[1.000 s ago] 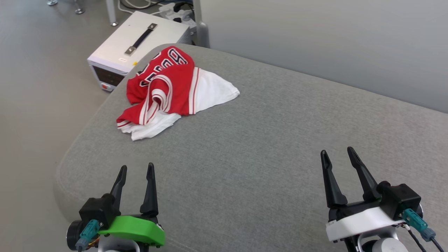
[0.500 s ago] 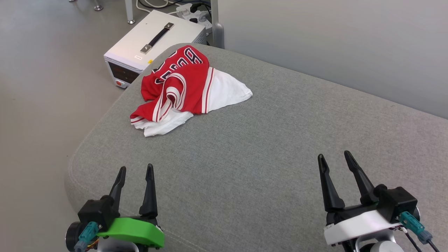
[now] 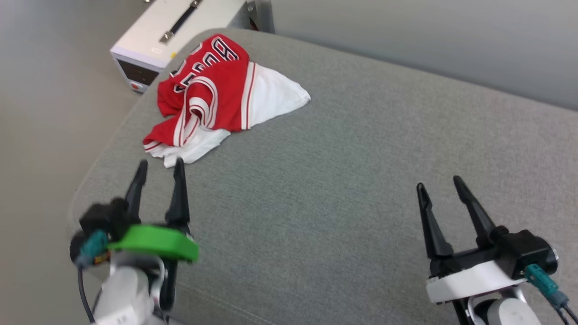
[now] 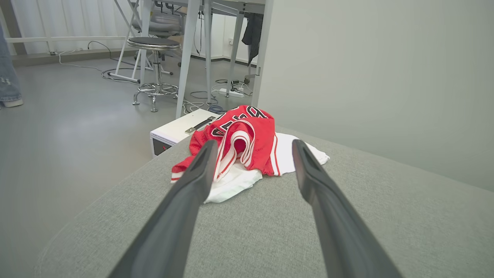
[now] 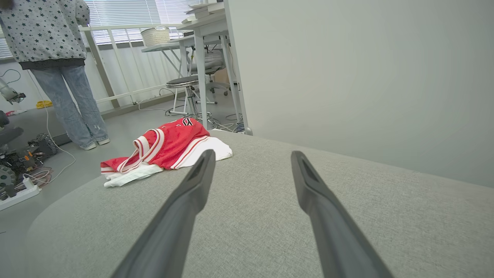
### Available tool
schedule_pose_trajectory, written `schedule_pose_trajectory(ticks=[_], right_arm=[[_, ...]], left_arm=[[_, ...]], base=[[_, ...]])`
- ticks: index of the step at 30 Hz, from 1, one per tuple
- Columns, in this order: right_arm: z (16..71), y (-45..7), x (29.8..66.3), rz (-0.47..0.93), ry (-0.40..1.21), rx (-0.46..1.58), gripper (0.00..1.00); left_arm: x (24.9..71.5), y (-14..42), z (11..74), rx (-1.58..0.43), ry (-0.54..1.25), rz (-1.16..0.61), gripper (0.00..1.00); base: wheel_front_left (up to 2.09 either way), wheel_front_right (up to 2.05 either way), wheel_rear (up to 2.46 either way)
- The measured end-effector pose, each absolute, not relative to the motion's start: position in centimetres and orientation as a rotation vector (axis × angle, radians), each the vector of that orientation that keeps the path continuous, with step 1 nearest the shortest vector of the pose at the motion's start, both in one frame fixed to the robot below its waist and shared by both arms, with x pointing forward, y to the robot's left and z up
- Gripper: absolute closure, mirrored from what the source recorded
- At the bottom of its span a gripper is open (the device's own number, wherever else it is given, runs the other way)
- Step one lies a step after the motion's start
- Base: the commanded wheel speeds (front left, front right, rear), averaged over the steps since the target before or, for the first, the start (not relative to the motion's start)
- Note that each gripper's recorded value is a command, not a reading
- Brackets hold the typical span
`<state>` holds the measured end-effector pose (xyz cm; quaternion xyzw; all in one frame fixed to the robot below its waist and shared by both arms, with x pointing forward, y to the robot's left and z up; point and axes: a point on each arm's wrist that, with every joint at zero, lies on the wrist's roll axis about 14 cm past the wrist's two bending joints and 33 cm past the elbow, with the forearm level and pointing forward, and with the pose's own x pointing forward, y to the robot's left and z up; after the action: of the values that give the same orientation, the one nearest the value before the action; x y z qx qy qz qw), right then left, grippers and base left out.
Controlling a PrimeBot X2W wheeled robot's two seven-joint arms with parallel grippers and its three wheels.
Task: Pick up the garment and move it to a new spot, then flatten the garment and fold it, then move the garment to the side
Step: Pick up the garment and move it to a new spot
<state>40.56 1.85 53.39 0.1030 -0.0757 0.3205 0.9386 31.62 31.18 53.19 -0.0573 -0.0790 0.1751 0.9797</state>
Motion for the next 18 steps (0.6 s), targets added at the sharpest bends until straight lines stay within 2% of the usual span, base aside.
schedule_pose_trajectory(ticks=[6, 10, 18], right_arm=[[52.1, 0.1, 42.5, 0.625, -0.153, 0.182, 0.0], [51.5, -1.1, 43.8, 0.599, -0.157, 0.177, 0.0], [49.8, -3.1, 45.8, 0.543, -0.148, 0.167, 0.0]], left_arm=[[38.7, 33.6, 53.5, -0.037, -0.032, 0.272, 0.0], [43.1, 35.1, 52.1, -0.006, 0.184, 0.229, 0.0], [47.5, 37.9, 47.3, -0.071, 0.576, 0.235, 0.0]], base=[[0.0, 0.0, 0.0], [0.0, 0.0, 0.0], [0.0, 0.0, 0.0]])
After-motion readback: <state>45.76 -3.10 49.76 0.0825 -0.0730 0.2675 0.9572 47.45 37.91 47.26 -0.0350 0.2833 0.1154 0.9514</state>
